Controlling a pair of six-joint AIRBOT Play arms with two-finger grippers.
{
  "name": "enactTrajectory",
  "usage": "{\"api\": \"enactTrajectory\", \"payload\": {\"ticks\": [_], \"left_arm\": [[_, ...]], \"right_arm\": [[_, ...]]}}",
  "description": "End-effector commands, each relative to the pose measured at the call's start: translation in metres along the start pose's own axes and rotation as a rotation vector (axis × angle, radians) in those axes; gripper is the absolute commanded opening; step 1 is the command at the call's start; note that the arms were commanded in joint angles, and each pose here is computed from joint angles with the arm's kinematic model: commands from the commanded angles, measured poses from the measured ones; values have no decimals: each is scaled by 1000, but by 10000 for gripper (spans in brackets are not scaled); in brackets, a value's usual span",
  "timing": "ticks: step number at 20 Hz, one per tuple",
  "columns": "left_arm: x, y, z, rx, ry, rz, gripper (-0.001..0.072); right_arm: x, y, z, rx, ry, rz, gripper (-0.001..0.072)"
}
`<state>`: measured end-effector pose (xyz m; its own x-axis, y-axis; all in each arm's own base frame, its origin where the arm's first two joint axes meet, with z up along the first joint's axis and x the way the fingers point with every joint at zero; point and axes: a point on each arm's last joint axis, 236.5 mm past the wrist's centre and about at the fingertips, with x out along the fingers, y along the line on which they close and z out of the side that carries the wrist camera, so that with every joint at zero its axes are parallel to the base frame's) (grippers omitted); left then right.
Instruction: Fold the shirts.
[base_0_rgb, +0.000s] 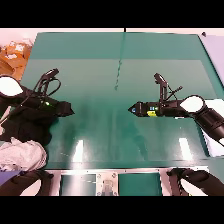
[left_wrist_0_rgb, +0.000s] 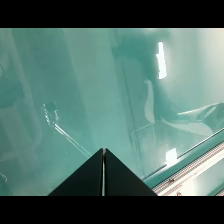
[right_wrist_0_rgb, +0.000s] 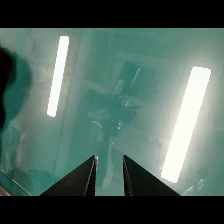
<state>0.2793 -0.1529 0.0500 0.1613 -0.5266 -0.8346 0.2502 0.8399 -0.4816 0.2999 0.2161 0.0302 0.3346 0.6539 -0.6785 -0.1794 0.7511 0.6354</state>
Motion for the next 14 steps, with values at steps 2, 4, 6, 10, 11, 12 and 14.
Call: {"api": "enactTrajectory", "payload": {"ticks": [2,4,6,10,11,12,14], "left_arm": [[0,0,0,3,0,3,26],[0,7,-1,10,4,30,26],[-3,36,-6,24,27,152,26],[-45,150,-18,12,79,666,714],[-56,173,-23,18,98,773,714],[-59,188,-28,43,119,836,713],[-42,200,-38,91,150,840,713]], "right_arm": [[0,0,0,-1,1,0,216],[0,0,0,0,1,0,215],[0,0,0,-1,1,0,215],[0,0,0,-1,1,0,215],[0,0,0,-1,1,0,215],[0,0,0,-1,1,0,215],[0,0,0,-1,1,0,215]]}}
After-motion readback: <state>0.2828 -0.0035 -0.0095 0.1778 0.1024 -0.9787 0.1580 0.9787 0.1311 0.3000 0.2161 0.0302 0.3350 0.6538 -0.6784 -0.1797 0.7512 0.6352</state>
